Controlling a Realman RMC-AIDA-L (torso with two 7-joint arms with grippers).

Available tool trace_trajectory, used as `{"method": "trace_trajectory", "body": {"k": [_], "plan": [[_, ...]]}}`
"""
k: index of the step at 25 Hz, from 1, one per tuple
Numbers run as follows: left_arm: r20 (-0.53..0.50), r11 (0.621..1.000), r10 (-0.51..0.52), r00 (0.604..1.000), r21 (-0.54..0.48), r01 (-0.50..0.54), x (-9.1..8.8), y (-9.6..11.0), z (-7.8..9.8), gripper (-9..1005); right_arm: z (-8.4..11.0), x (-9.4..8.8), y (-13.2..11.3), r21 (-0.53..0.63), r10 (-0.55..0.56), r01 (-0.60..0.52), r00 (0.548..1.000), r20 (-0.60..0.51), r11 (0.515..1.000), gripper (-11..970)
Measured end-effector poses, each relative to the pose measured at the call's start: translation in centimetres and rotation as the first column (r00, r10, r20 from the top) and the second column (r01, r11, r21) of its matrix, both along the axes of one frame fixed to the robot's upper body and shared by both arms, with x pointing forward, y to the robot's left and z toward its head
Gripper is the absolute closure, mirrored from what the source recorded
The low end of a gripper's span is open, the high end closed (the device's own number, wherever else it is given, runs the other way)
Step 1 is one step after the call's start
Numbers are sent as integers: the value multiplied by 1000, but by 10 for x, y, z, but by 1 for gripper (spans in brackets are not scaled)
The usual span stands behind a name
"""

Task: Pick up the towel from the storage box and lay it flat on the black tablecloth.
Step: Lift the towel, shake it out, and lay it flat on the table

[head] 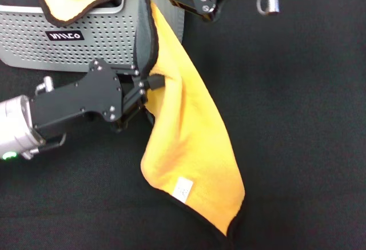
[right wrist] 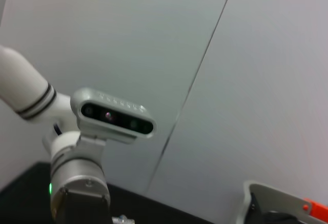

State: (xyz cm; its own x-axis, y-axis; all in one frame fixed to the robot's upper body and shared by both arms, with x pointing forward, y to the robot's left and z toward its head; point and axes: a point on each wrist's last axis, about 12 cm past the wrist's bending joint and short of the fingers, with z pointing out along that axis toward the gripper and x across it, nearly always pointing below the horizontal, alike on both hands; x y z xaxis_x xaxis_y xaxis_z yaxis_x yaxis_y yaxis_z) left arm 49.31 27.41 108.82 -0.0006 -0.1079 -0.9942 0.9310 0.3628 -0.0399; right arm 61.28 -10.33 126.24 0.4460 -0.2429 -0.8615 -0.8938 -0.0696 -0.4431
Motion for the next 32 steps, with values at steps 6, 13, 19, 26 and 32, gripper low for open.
{"method": "trace_trajectory", "body": {"k": [6, 13, 19, 26, 32], "plan": [[4, 998, 61, 998, 19, -61, 11, 2, 2, 954, 7, 4, 14, -52, -36, 42, 994, 100, 998, 955], [3, 992, 123, 992, 29, -123, 17, 11, 4, 953, 16, 9, 18, -36, -58, 65, 986, 157, 997, 955], [-22, 991, 128, 992, 42, -127, 22, 23, 17, 952, 28, 11, 21, -24, -66, 73, 974, 217, 997, 955], [-31, 989, 130, 991, 73, -128, 22, 29, 29, 920, 42, 10, 21, 9, -80, 80, 961, 266, 997, 955], [-50, 977, 182, 982, 120, -175, 26, 34, 23, 896, 50, 8, 20, 34, -87, 80, 952, 294, 996, 955]]}}
